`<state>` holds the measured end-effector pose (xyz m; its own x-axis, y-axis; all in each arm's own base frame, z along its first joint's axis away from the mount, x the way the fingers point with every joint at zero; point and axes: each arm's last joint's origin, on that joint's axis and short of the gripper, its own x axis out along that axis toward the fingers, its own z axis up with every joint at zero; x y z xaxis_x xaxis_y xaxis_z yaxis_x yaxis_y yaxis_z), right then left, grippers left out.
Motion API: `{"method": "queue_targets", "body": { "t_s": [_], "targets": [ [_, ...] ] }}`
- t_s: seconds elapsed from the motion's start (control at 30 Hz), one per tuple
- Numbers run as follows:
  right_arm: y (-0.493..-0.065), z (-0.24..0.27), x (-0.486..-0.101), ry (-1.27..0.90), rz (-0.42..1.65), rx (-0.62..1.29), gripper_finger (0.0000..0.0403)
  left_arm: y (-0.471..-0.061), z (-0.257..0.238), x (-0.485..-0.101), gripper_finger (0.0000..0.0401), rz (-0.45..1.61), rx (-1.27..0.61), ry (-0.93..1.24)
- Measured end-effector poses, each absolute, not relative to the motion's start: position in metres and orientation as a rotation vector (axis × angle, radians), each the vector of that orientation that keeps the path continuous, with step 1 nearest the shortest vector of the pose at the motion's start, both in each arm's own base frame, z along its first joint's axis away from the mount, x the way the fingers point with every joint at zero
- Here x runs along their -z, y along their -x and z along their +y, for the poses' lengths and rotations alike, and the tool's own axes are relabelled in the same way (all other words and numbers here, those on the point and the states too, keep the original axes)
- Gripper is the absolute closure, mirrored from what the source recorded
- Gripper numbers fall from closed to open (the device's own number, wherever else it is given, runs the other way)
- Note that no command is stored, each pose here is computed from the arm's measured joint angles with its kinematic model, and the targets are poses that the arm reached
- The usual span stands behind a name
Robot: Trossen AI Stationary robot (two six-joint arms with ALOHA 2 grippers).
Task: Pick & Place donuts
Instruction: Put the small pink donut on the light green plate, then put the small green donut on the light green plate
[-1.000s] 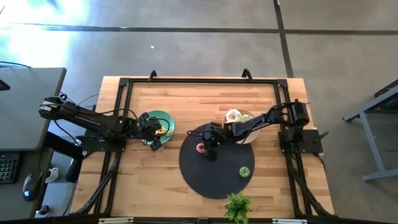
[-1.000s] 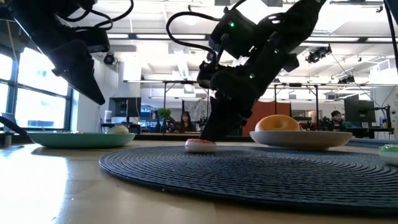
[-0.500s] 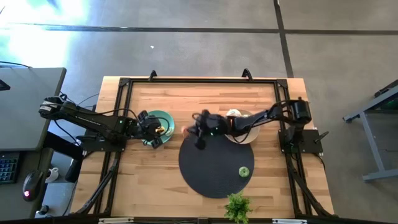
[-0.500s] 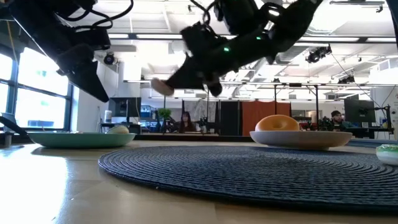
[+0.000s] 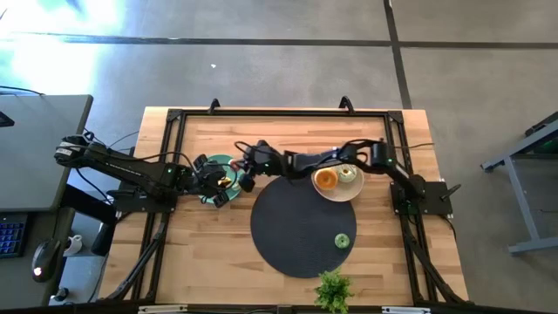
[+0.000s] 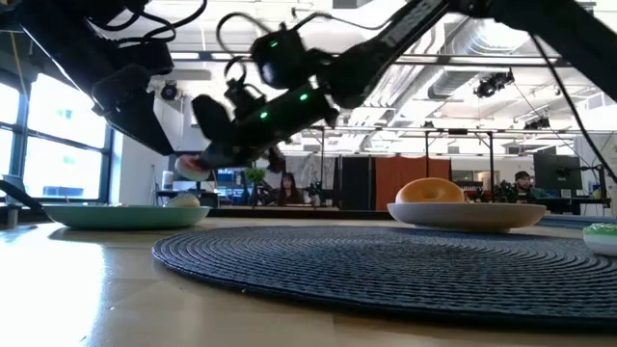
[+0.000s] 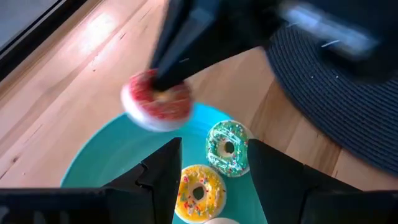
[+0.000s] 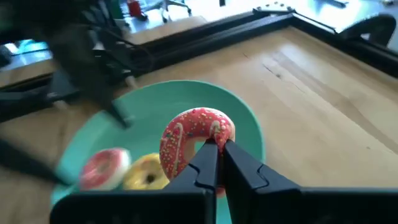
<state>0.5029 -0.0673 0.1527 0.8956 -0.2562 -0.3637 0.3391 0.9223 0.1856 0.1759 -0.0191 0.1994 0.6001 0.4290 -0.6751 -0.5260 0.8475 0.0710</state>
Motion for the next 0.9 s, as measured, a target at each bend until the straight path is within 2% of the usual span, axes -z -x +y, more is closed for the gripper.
{"method": "queue_targets", "body": {
  "t_s": [0.2,0.37,0.73,0.9],
  "targets": [
    [-0.523,-0.073,-0.128,-0.264,0.454,0.324,0.0394,-0.175,-0.019,-0.199,0.0222,0.752,-0.554,0.138],
    [-0.524,-0.073,-0.128,-0.261,0.500,0.313,0.0381,-0.175,-0.019,-0.199,0.0222,0.754,-0.551,0.140],
    [-0.524,-0.073,-0.128,-0.203,0.515,0.277,0.0277,-0.175,-0.019,-0.199,0.0222,0.752,-0.555,0.138],
    [-0.516,-0.071,-0.152,-0.173,0.568,0.241,0.0241,-0.175,-0.019,-0.199,0.0222,0.750,-0.557,0.137]
  ]
}}
